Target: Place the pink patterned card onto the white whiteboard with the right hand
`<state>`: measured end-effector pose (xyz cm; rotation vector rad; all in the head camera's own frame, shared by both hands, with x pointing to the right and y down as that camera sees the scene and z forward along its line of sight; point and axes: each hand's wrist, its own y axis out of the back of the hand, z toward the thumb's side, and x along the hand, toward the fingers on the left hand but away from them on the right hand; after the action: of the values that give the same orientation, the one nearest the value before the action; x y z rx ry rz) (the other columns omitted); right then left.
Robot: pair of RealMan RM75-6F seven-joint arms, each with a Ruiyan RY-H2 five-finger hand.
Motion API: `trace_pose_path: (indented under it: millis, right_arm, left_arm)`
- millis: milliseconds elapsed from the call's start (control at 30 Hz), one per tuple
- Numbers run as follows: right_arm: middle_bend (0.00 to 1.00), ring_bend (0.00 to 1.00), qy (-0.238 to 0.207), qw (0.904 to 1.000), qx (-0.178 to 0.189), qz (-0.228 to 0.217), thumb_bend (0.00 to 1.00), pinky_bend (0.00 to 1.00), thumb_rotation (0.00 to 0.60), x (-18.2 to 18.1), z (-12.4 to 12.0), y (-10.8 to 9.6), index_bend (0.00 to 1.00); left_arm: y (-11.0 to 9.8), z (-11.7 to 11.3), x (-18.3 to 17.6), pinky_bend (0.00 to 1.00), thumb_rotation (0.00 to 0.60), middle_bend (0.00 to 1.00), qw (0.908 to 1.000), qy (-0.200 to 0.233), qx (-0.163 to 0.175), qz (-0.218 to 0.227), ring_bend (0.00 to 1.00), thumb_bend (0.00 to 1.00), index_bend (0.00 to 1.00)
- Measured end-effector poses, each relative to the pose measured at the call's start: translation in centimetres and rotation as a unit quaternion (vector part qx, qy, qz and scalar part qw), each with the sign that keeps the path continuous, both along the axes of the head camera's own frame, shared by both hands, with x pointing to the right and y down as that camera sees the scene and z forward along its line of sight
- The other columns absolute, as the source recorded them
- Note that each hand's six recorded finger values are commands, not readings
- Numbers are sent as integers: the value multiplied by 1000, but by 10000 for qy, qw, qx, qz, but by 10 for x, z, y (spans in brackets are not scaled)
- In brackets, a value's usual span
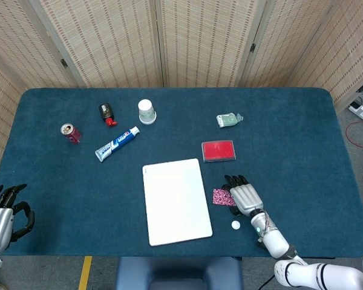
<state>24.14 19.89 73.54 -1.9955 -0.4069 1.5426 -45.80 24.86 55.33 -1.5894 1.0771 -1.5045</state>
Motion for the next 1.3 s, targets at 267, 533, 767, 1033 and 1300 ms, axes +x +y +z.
trace_pose_path:
  millis: [267,533,767,1033,1300]
  right_arm:
    - [44,3,6,10000,-1,-13,351,0,600,0,1,0,256]
    - [50,1,-10,10000,3,-16,351,0,600,-2,1,1,304]
    - [52,5,-89,10000,37,25,351,0,600,-3,-3,1,308]
    - [54,0,-130,9999,66,68,351,0,600,-1,-7,1,310]
    - [55,0,-205,9997,126,76,352,0,600,-1,-13,-1,311]
  left_arm:
    - [0,0,0,0,600,184,10000,4,2,1,164,179,218]
    - [1,0,-1,0,600,184,10000,1,-2,-4,164,180,217]
    - [2,0,-2,0,600,184,10000,8,-16,-9,164,179,217]
    - [3,0,-3,0,600,184,10000,10,-24,-16,164,179,217]
    - [4,0,-4,0,600,184,10000,9,-13,-30,164,179,218]
